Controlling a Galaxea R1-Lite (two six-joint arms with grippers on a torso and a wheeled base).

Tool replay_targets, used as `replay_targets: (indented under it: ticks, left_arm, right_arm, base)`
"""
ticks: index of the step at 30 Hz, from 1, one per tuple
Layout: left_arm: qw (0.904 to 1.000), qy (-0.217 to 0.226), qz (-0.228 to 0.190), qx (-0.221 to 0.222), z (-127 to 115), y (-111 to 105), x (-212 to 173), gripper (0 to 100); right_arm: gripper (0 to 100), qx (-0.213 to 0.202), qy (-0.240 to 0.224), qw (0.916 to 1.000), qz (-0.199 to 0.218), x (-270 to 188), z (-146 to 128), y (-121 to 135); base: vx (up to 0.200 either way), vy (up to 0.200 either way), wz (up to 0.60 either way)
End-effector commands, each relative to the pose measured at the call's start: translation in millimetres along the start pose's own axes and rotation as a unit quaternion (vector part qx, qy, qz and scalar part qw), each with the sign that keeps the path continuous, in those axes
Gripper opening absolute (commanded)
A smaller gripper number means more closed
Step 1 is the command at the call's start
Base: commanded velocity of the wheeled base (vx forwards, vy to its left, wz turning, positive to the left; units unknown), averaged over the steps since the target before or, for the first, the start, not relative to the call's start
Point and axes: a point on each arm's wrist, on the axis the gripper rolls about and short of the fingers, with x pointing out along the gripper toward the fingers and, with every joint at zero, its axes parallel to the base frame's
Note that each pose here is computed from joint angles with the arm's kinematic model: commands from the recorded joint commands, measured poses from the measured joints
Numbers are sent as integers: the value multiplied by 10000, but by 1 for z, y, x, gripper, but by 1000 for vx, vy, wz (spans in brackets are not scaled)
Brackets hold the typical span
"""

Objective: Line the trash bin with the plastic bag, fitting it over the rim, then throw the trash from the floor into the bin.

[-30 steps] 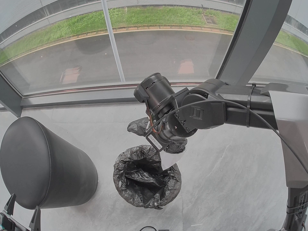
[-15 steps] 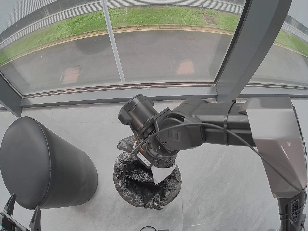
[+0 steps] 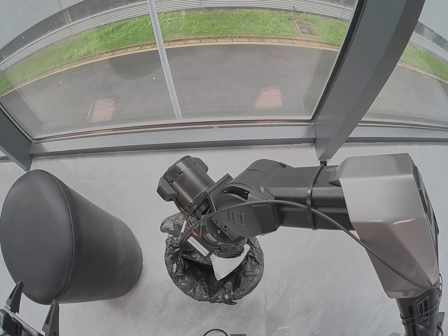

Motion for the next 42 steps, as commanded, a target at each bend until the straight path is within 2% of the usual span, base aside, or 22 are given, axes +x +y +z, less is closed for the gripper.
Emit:
replay_targets:
  ticks: [1,12,42]
  left_arm:
    - [10000,2,1,-3,-5,0,0,100]
    - [10000,2,1,-3,-5,0,0,100]
    - [10000,2,1,-3,-5,0,0,100]
  right_arm:
    - [0,-71,66,9999,36,7,-2,7]
    - [0,-147,12,9999,75,19,-3,22]
    - [0,-155,110,9998,52,29,-7,23]
  base:
    - [0,0,0]
    - [0,0,0]
    - [0,0,0]
